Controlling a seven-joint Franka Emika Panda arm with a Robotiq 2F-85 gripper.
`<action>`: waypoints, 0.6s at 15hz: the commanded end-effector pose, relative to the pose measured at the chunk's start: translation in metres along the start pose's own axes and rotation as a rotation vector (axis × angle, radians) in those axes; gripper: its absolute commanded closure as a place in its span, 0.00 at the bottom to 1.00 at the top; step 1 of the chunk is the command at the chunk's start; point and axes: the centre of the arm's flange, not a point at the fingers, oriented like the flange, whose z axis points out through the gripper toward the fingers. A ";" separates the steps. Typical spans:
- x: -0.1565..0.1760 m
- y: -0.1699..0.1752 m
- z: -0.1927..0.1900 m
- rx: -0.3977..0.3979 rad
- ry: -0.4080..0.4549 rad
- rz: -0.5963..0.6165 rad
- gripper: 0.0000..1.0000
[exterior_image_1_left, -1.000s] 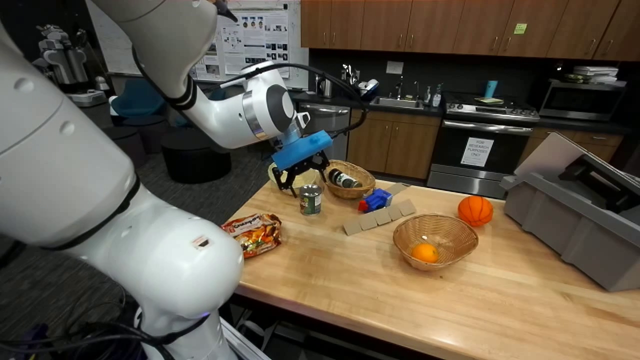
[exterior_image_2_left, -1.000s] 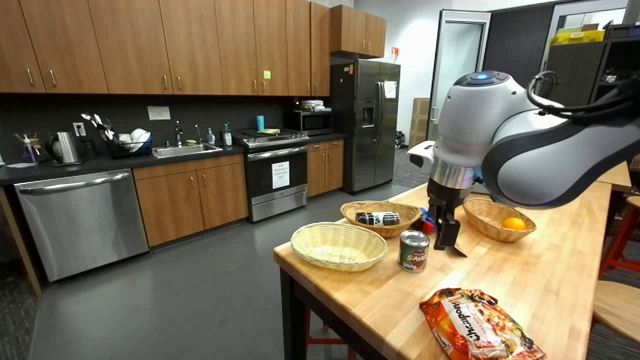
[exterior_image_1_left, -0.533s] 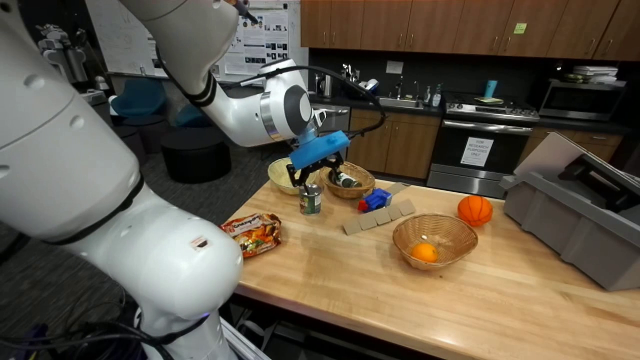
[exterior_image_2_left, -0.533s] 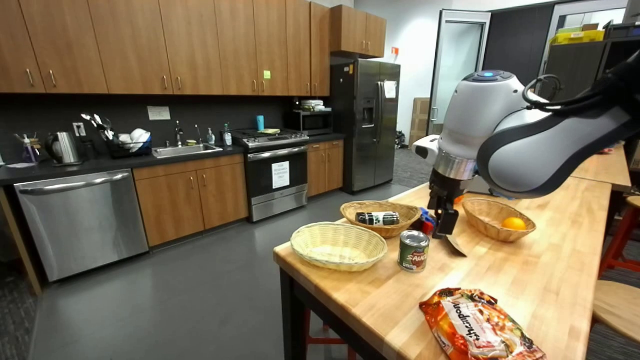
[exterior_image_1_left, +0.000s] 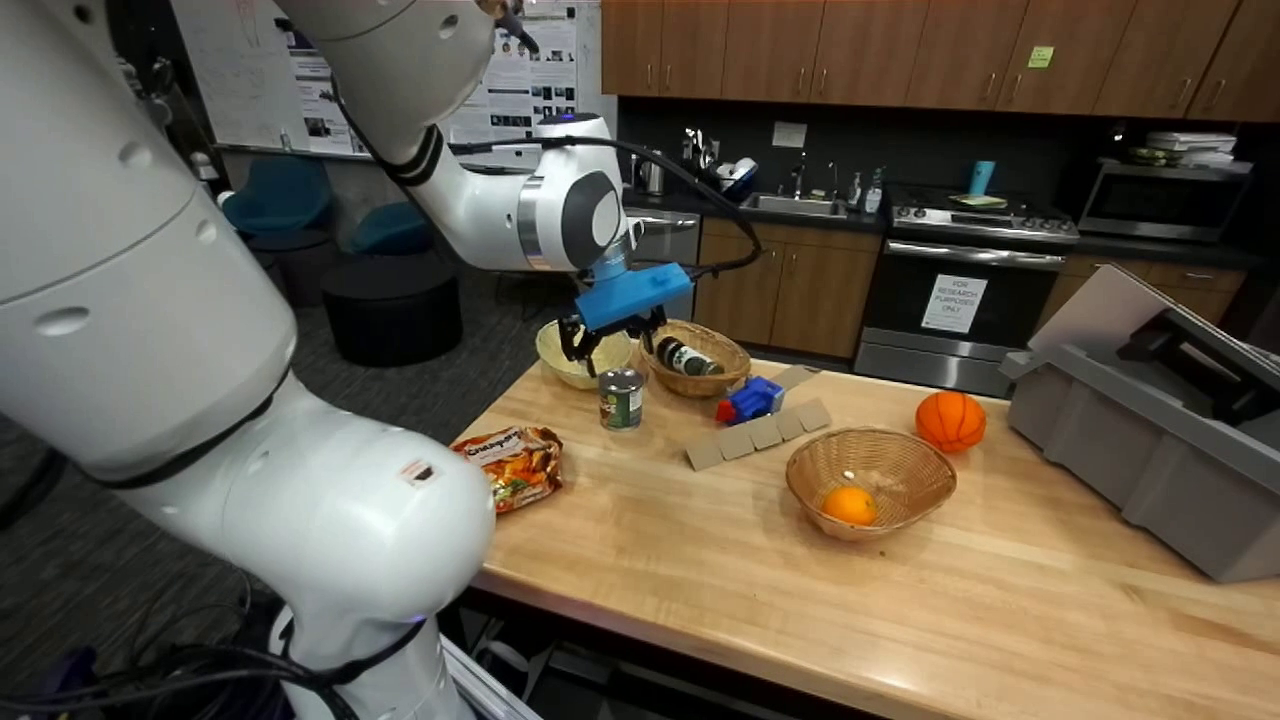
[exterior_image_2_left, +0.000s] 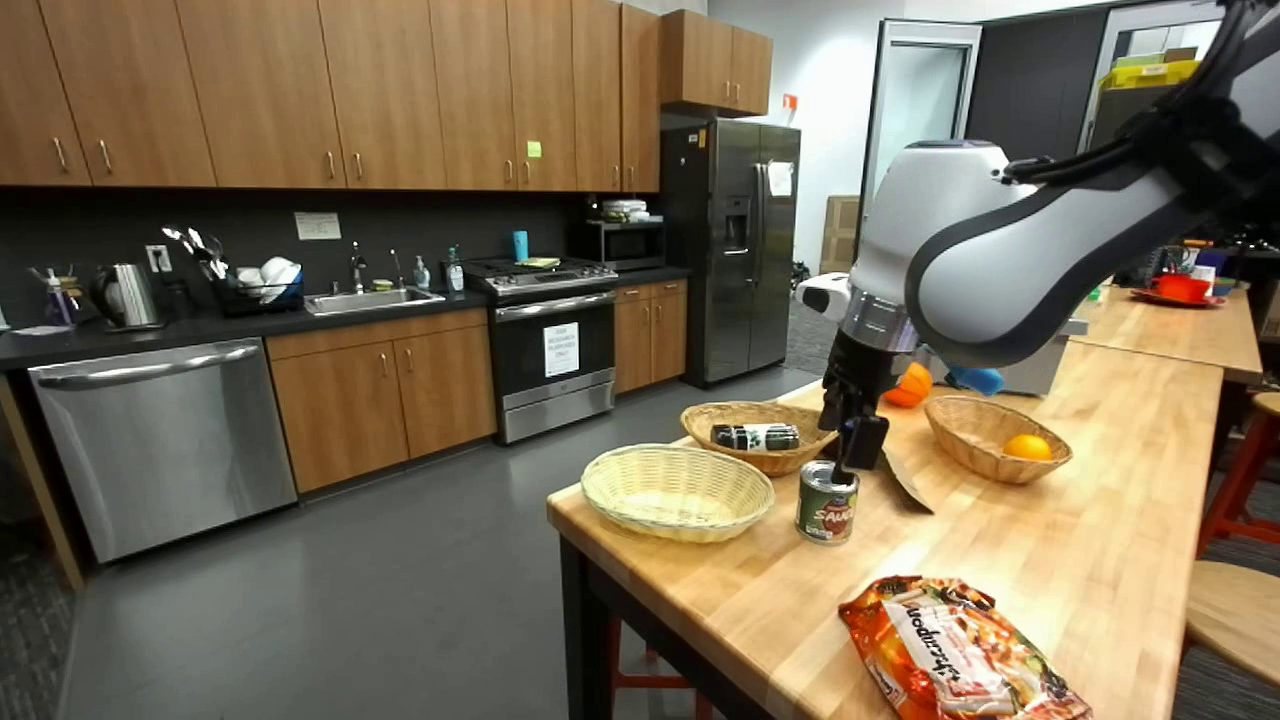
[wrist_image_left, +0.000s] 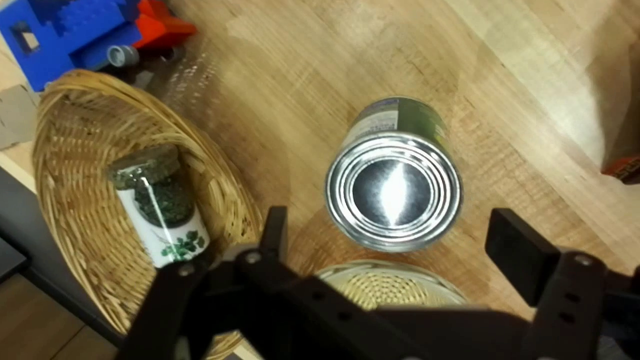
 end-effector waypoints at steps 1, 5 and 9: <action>0.006 0.005 -0.014 0.051 -0.008 -0.021 0.00; 0.005 0.005 -0.011 0.073 -0.048 -0.010 0.00; 0.009 -0.003 0.001 0.106 -0.073 -0.016 0.00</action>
